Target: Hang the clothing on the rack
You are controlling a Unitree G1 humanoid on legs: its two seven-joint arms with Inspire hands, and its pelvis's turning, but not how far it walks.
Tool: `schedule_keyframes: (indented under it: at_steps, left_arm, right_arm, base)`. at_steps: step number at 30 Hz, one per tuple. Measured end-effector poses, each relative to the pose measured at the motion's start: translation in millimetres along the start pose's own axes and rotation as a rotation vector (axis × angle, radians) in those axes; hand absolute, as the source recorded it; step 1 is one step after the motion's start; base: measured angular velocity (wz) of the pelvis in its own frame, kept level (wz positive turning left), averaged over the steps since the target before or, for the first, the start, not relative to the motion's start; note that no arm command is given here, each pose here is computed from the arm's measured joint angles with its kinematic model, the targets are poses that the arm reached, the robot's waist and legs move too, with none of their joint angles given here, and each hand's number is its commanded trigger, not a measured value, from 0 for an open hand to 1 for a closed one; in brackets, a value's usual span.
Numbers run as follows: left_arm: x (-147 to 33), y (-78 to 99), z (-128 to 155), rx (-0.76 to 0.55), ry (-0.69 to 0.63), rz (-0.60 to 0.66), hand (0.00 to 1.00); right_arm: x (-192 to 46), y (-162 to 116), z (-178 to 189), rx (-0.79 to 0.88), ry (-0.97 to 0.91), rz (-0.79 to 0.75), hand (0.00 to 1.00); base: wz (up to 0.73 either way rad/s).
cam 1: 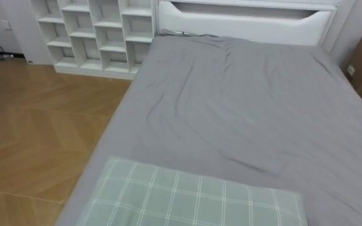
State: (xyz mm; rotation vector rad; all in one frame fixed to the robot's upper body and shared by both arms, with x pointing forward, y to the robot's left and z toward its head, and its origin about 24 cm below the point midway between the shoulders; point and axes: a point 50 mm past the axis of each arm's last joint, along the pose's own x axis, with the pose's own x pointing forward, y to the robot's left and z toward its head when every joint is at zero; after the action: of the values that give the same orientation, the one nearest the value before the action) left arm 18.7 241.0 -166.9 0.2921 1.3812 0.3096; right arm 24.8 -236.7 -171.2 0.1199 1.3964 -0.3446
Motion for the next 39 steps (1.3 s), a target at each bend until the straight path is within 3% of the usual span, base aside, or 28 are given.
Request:
schedule_keyframes:
  at_steps: [32, 39]
  left_arm:
    - [-0.5, -5.2, 3.1, -0.015, -0.010, -0.020, 0.00]
    - [-1.4, -10.5, 2.3, -0.078, -0.004, -0.043, 0.00]
  right_arm:
    - [0.1, 2.9, -1.1, 0.068, 0.002, 0.015, 0.00]
    - [0.0, 2.0, -1.1, 0.077, 0.003, 0.014, 0.00]
  base:
    - [0.00]
    - [-0.04]
